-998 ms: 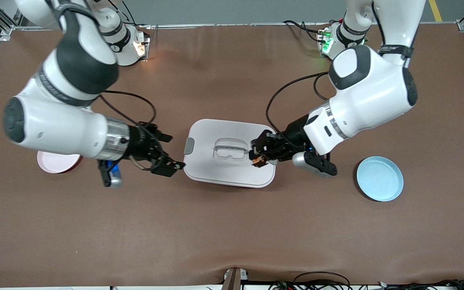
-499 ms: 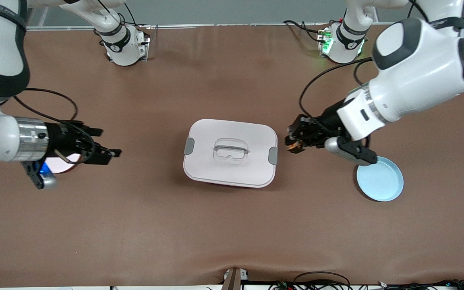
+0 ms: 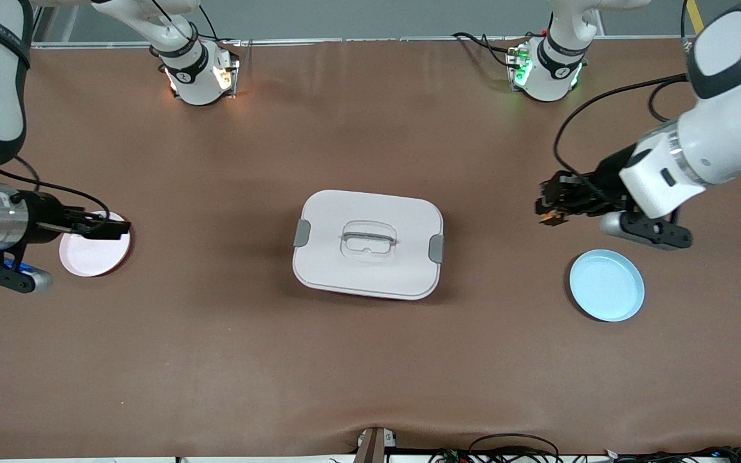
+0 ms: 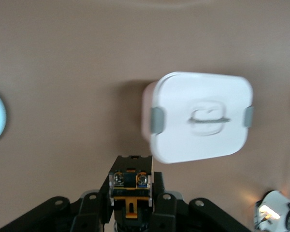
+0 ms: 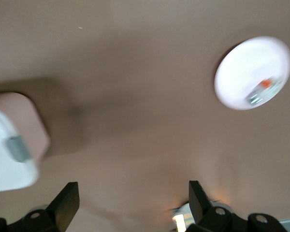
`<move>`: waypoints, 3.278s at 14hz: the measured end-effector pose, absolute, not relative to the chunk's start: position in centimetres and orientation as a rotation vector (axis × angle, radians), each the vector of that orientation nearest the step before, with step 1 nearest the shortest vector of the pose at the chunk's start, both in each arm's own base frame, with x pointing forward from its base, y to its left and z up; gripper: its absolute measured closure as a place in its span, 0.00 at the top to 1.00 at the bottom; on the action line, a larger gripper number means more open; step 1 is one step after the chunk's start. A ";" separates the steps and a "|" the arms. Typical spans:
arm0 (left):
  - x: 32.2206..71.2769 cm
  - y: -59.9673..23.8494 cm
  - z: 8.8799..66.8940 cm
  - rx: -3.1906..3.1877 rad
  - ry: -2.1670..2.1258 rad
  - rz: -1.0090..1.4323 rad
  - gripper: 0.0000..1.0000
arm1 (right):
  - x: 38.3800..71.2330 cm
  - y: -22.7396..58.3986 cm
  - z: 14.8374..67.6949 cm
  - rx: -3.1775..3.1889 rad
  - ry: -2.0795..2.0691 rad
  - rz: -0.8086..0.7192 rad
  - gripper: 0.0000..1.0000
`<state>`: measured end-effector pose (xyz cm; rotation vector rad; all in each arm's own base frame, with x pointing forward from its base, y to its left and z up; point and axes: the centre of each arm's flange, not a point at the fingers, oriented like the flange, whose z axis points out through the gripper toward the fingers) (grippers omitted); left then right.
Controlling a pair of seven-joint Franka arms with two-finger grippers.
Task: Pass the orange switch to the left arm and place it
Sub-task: 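Open the right gripper and withdraw while the left gripper carries the switch, then move the switch with the left gripper over the light-blue plate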
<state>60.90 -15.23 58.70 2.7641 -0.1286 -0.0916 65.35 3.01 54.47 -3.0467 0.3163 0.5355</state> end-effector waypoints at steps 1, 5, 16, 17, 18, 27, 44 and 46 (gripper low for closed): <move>60.9 -13.9 58.5 2.797 -0.132 -0.111 0.34 | 65.4 1.8 54.4 -3.075 0.222 0.532 1.00; 60.6 -8.7 59.1 2.880 -0.181 -0.119 0.34 | 65.4 -2.6 54.4 -3.092 0.125 0.531 1.00; 60.5 -2.5 58.8 3.144 -0.081 -0.150 0.34 | 65.0 -4.0 55.5 -3.179 0.142 0.506 1.00; 60.5 -2.3 58.8 3.160 -0.040 -0.147 0.34 | 64.9 -4.3 55.9 -3.181 0.150 0.496 1.00; 60.6 -2.1 58.8 3.178 0.009 -0.141 0.34 | 64.7 -4.6 56.3 -3.182 0.160 0.487 1.00; 62.1 -2.2 58.0 3.067 0.903 -0.022 0.34 | 63.6 -4.5 59.5 -3.201 0.154 0.322 1.00; 65.2 4.6 43.7 2.478 1.928 0.080 0.34 | 59.2 -3.5 61.1 -3.159 0.127 0.242 1.00; 64.6 4.5 41.4 2.480 1.936 0.063 0.34 | 59.1 -3.2 61.4 -3.158 0.119 0.234 1.00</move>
